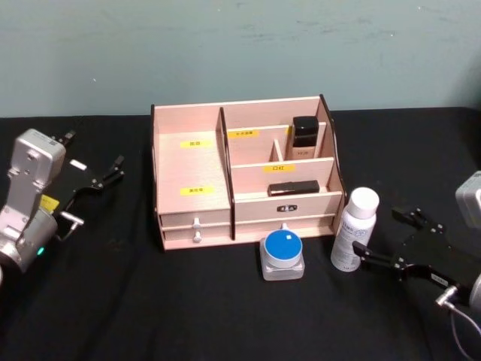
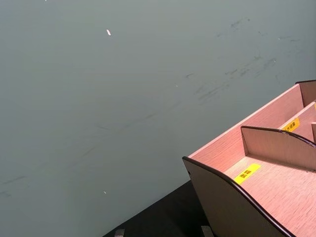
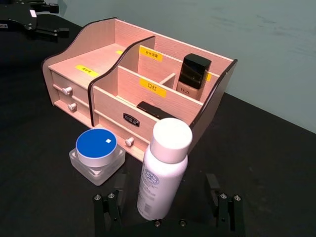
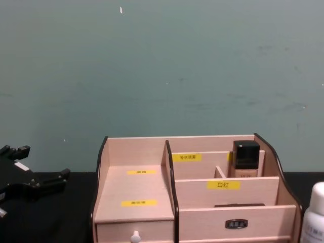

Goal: Pick up the facial cleanser and watermelon frost from the table and place them into the tiered storage box.

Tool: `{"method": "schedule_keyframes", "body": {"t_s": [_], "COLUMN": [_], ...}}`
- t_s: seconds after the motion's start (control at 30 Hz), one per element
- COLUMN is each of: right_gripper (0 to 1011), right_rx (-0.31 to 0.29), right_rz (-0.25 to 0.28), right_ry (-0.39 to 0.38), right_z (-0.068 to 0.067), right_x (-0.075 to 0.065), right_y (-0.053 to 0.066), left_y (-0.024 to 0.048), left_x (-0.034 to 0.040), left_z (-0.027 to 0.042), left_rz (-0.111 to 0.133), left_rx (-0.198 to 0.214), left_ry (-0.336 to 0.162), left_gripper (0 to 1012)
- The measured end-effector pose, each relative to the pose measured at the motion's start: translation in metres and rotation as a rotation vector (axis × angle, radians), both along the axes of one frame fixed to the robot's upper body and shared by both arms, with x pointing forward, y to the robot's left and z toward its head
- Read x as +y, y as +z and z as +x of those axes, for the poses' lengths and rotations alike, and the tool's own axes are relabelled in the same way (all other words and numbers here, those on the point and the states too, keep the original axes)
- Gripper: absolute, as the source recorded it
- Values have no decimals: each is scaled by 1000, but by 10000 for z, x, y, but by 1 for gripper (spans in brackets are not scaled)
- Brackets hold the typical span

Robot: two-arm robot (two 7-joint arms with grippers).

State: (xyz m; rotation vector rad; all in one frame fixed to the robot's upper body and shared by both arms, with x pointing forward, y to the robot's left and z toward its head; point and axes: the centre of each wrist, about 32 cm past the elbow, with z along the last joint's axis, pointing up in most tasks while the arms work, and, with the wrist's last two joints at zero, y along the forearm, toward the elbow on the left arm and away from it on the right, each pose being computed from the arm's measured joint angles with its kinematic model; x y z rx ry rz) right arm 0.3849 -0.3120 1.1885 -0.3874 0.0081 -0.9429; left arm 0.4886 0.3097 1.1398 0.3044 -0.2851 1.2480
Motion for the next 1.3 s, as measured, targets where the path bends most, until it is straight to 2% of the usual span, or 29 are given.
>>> {"method": "schedule_keyframes", "body": {"t_s": [0.57,0.93,1.3], "right_gripper": [1000,1000,1000], "right_rx": [10,17,20], "right_rz": [9,14,13], "right_ry": [3,7,5], "right_z": [243,315,329], "right_x": [118,176,183], "right_y": [-68,-98,-106], "left_y": [0,0,0], "left_x": [0,0,0], "left_z": [0,0,0], "left_rz": [0,0,0], "left_rx": [0,0,0], "left_ry": [0,0,0], "left_gripper": [1001,1001,1001]}}
